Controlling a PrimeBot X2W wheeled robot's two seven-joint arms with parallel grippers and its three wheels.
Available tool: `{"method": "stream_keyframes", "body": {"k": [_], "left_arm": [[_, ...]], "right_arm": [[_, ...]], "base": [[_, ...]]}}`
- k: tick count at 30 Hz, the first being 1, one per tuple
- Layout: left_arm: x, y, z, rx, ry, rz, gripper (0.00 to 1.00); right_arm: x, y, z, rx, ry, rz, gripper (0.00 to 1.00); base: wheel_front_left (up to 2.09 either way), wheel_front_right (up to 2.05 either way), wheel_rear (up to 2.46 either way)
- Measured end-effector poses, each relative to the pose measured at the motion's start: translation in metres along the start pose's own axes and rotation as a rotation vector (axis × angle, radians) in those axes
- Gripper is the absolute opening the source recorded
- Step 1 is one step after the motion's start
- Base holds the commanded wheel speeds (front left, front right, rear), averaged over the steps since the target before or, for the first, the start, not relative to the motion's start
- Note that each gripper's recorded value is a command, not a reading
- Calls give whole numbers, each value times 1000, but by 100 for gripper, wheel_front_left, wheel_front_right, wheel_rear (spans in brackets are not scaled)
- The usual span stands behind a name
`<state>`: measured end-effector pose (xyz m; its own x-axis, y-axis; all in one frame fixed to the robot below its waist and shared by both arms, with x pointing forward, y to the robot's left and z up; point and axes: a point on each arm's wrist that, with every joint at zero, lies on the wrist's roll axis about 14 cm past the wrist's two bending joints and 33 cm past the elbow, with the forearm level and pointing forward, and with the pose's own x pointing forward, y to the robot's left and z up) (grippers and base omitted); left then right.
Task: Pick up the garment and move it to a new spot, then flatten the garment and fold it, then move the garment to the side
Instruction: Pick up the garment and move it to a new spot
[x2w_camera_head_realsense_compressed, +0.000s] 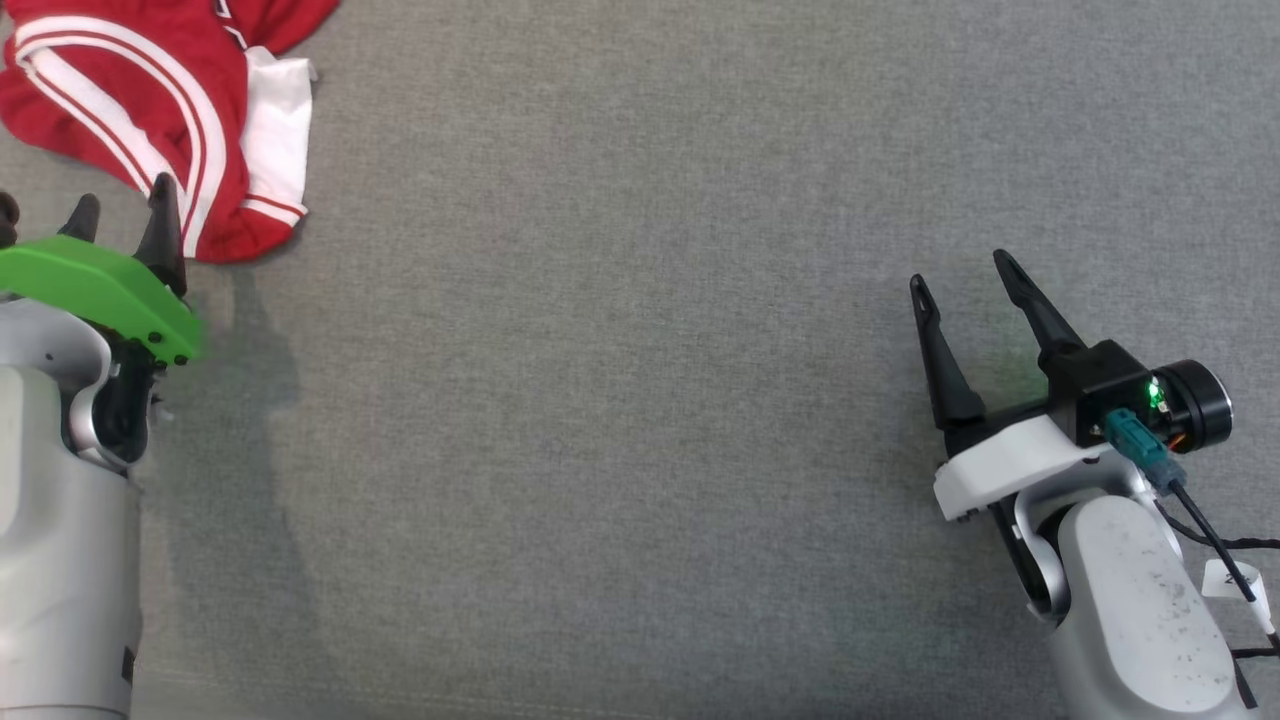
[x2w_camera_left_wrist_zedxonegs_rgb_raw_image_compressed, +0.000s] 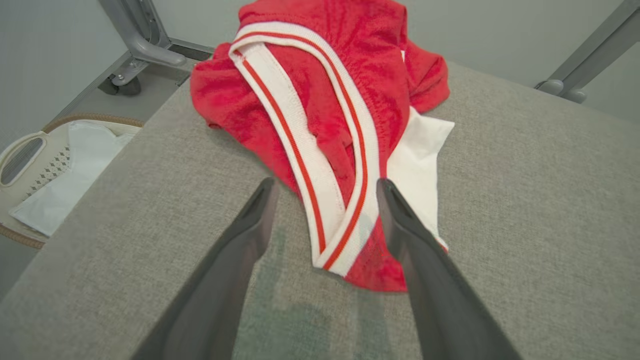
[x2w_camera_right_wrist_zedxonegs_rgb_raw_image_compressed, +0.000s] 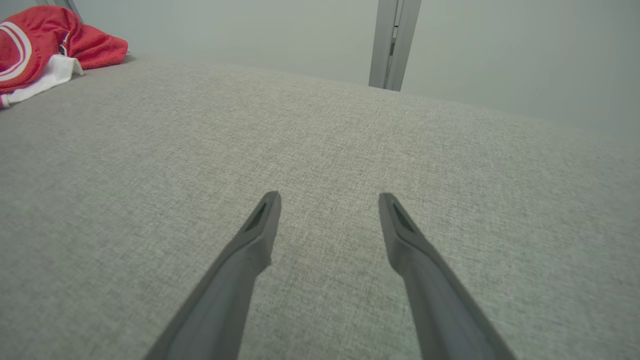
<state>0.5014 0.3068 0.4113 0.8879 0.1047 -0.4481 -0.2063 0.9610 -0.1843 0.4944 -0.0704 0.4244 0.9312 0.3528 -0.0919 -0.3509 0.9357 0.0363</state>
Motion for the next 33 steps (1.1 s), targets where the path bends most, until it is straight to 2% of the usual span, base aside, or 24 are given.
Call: {"method": "stream_keyframes", "body": {"k": [5, 11, 12, 13, 14, 15, 16, 25, 33], "left_arm": [[16, -13, -31, -4, 122, -33, 100], [30, -9, -46, -1, 207, -25, 100], [32, -9, -48, 3, 217, -25, 93], [34, -9, -48, 3, 222, -26, 51], [35, -10, -49, 1, 228, -30, 33], [36, -11, -50, 0, 231, -32, 9], [36, -12, -50, 2, 227, -35, 0], [26, -1, -9, 51, 106, -29, 0], [-6, -5, 77, 176, -84, -66, 0]], "right_arm": [[2, -8, -8, -3, 16, -15, 100], [0, -19, -16, -9, 35, -42, 100], [-1, -21, -16, -10, 37, -48, 100], [-1, -23, -17, -10, 38, -53, 100], [-2, -24, -18, -11, 40, -57, 100], [-2, -25, -18, -10, 42, -60, 100], [-3, -27, -18, -9, 42, -65, 100], [-8, -27, -5, 20, 0, -76, 100], [-24, -20, 16, 66, -49, -76, 100]], "base": [[0, 0, 0], [0, 0, 0], [0, 0, 0], [0, 0, 0], [0, 0, 0], [0, 0, 0], [0, 0, 0], [0, 0, 0], [0, 0, 0]]}}
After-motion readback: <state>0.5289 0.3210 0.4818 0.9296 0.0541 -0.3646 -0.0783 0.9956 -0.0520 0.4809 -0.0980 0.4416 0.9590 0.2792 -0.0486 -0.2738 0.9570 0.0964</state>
